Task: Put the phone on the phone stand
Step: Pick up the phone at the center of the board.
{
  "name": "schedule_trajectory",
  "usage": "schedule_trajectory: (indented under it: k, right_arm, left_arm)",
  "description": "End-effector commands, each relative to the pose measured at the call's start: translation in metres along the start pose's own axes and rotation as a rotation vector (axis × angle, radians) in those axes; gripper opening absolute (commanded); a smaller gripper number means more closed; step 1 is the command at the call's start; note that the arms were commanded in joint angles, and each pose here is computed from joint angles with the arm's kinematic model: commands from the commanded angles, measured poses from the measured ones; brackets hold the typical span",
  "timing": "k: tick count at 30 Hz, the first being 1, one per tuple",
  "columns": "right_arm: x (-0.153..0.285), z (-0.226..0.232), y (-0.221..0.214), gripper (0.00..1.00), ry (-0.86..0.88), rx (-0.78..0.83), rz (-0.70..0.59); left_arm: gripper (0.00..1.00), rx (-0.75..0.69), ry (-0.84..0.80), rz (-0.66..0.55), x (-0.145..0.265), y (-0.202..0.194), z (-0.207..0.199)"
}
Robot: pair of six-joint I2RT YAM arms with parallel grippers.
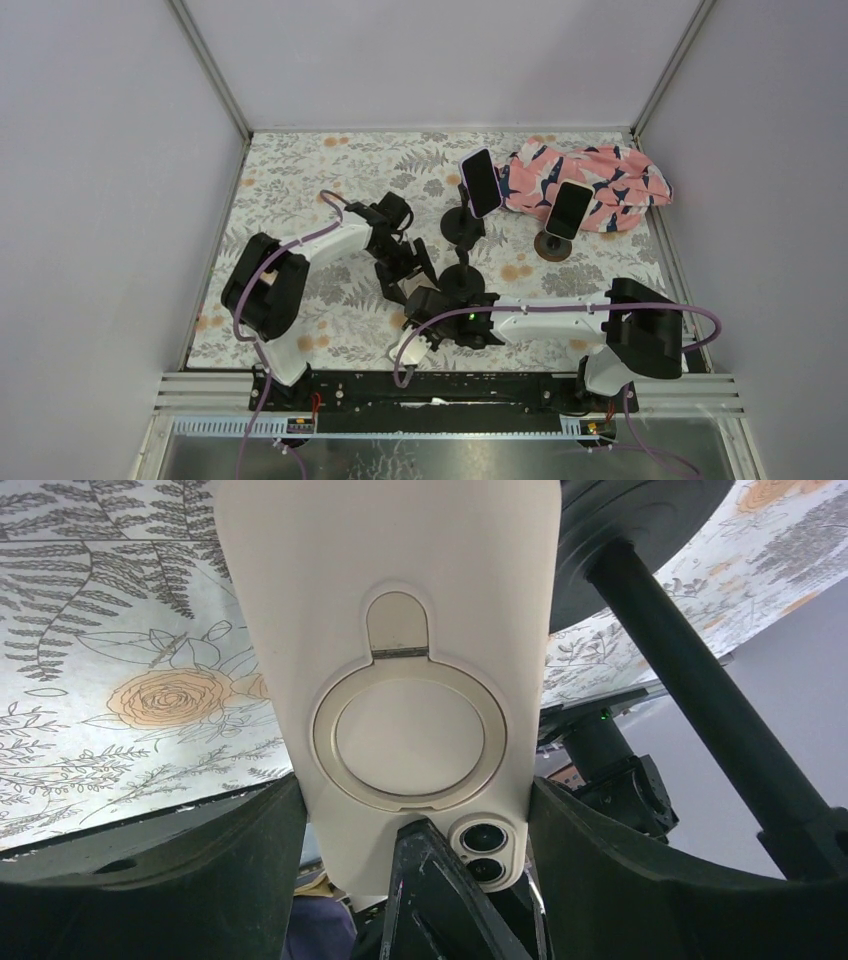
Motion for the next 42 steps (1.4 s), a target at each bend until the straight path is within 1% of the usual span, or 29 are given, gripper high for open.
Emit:
schedule_trajectory:
  k: [1, 5, 6, 7, 9, 11, 13, 17, 21, 25, 28, 30, 33, 38, 42]
  right_arm:
    - [-0.002, -0.019, -0.006, 0.23, -0.085, 0.004, 0.044]
    - [0.003, -0.027, -0.009, 0.09, -0.096, -0.023, 0.044]
    - [0.004, -0.028, -0.009, 0.06, -0.093, -0.035, 0.042]
    - [0.006, -0.029, -0.009, 0.05, -0.090, -0.045, 0.037]
    - [0.009, -0.029, -0.008, 0.04, -0.080, -0.062, 0.027]
    - [0.012, -0.029, -0.008, 0.03, -0.078, -0.076, 0.020]
    - [0.015, -0.030, -0.008, 0.03, -0.073, -0.089, 0.016]
    - [0.021, -0.029, -0.008, 0.03, -0.065, -0.103, 0.004]
    - [0.026, -0.027, -0.005, 0.03, -0.043, -0.121, -0.014]
    - [0.037, -0.026, 0.002, 0.02, 0.003, -0.159, -0.067]
    - [0.051, -0.028, 0.007, 0.02, 0.042, -0.213, -0.121]
    - [0.064, -0.030, 0.009, 0.02, 0.070, -0.259, -0.161]
    - [0.081, -0.034, 0.011, 0.02, 0.103, -0.323, -0.226]
    - [0.114, -0.033, 0.011, 0.02, 0.177, -0.411, -0.334]
    - [0.138, -0.032, 0.008, 0.02, 0.199, -0.487, -0.423]
  left_arm:
    - [0.00, -0.030, -0.106, 0.046, 0.014, -0.015, -0.013]
    - [0.00, -0.051, -0.175, 0.053, 0.018, -0.021, -0.019]
    - [0.03, -0.056, -0.188, 0.055, 0.019, -0.023, -0.020]
    - [0.14, -0.058, -0.199, 0.052, 0.021, -0.024, -0.020]
    - [0.42, -0.059, -0.214, 0.040, 0.025, -0.027, -0.020]
    - [0.63, -0.053, -0.221, 0.017, 0.030, -0.030, -0.017]
    - [0.78, -0.047, -0.223, -0.013, 0.036, -0.032, -0.013]
    - [0.98, -0.043, -0.210, -0.047, 0.041, -0.035, -0.005]
    - [0.99, -0.058, -0.197, -0.073, 0.047, -0.038, 0.002]
    - [0.99, -0.074, -0.158, -0.115, 0.054, -0.038, 0.016]
    - [0.99, -0.097, -0.130, -0.201, 0.067, -0.031, 0.026]
    - [0.99, -0.110, -0.139, -0.264, 0.079, -0.025, 0.028]
    - [0.99, -0.140, -0.209, -0.344, 0.099, -0.020, 0.021]
    - [0.99, -0.298, -0.365, -0.478, 0.131, -0.019, -0.002]
    - [0.99, -0.423, -0.541, -0.575, 0.153, -0.029, -0.018]
Point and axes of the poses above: each gripper's point midway between its finger pads, its own x axis back along the fingers, its own z axis along the line the jaws close on, y = z × x, the point moved 2 cm from there along x, back along the fingers, and after that the axes turned 7 degrees about x, right-handed, at the moved point
